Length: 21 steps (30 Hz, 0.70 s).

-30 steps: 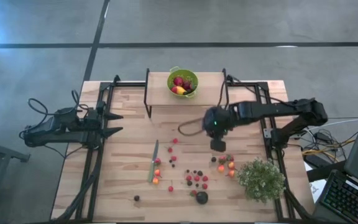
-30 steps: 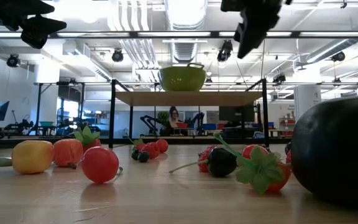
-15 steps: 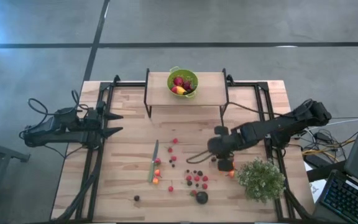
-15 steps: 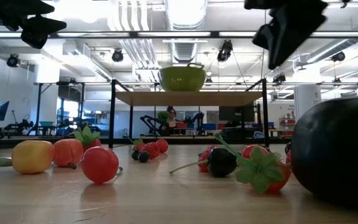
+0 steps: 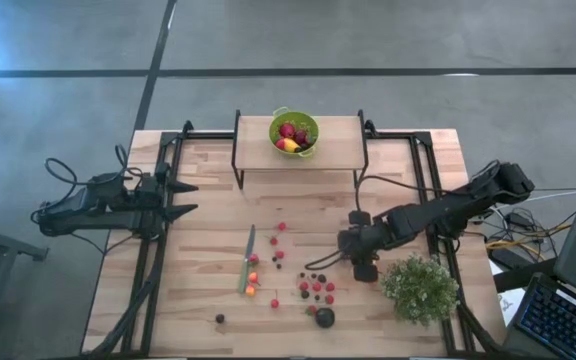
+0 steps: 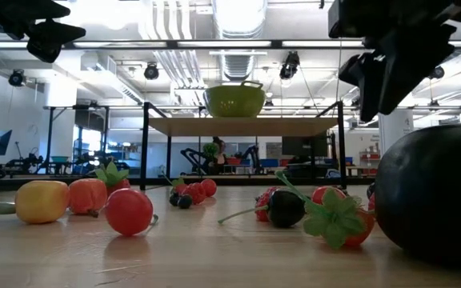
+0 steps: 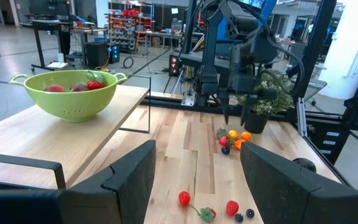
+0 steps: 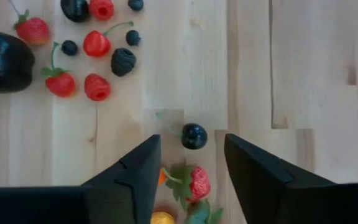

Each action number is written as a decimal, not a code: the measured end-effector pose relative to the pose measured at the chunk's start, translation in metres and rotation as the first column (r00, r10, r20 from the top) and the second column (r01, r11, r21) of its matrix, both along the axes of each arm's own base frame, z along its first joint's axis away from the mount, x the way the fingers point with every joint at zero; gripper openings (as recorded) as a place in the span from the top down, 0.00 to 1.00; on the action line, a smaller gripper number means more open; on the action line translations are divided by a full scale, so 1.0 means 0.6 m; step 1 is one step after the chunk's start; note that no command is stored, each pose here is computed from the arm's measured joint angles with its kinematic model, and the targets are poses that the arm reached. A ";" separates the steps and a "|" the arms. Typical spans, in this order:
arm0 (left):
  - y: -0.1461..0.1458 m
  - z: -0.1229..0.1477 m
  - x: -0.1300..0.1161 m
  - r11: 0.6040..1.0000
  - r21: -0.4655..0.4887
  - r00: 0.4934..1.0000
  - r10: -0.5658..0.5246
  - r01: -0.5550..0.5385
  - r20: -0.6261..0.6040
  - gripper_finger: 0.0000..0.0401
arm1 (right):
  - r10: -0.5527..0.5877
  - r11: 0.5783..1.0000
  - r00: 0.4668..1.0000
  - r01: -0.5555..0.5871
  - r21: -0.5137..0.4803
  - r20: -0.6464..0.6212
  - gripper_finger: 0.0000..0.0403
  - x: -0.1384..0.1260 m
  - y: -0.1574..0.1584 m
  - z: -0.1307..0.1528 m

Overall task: Pick & Place Fruit
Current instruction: Put the black cherry into the green colander on the shelf

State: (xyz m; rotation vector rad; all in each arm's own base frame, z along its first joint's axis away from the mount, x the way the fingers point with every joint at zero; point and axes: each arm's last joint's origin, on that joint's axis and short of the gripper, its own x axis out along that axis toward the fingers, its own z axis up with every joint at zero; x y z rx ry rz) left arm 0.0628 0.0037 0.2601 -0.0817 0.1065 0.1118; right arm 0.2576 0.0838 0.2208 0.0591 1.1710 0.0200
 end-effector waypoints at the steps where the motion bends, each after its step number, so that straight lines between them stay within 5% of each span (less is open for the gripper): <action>1: 0.000 0.000 0.000 1.000 0.000 1.000 0.000 0.000 0.000 0.40 | 0.001 1.000 1.000 -0.001 -0.001 -0.003 0.53 -0.001 0.000 -0.002; 10: 0.000 0.000 0.000 1.000 0.000 1.000 0.000 0.000 0.000 0.40 | 0.003 1.000 0.998 -0.004 0.016 0.055 0.46 0.003 0.001 -0.036; 21: 0.000 0.000 0.000 1.000 0.000 1.000 0.000 0.000 -0.001 0.40 | 0.003 1.000 1.000 -0.003 -0.001 0.008 0.52 -0.002 -0.001 -0.084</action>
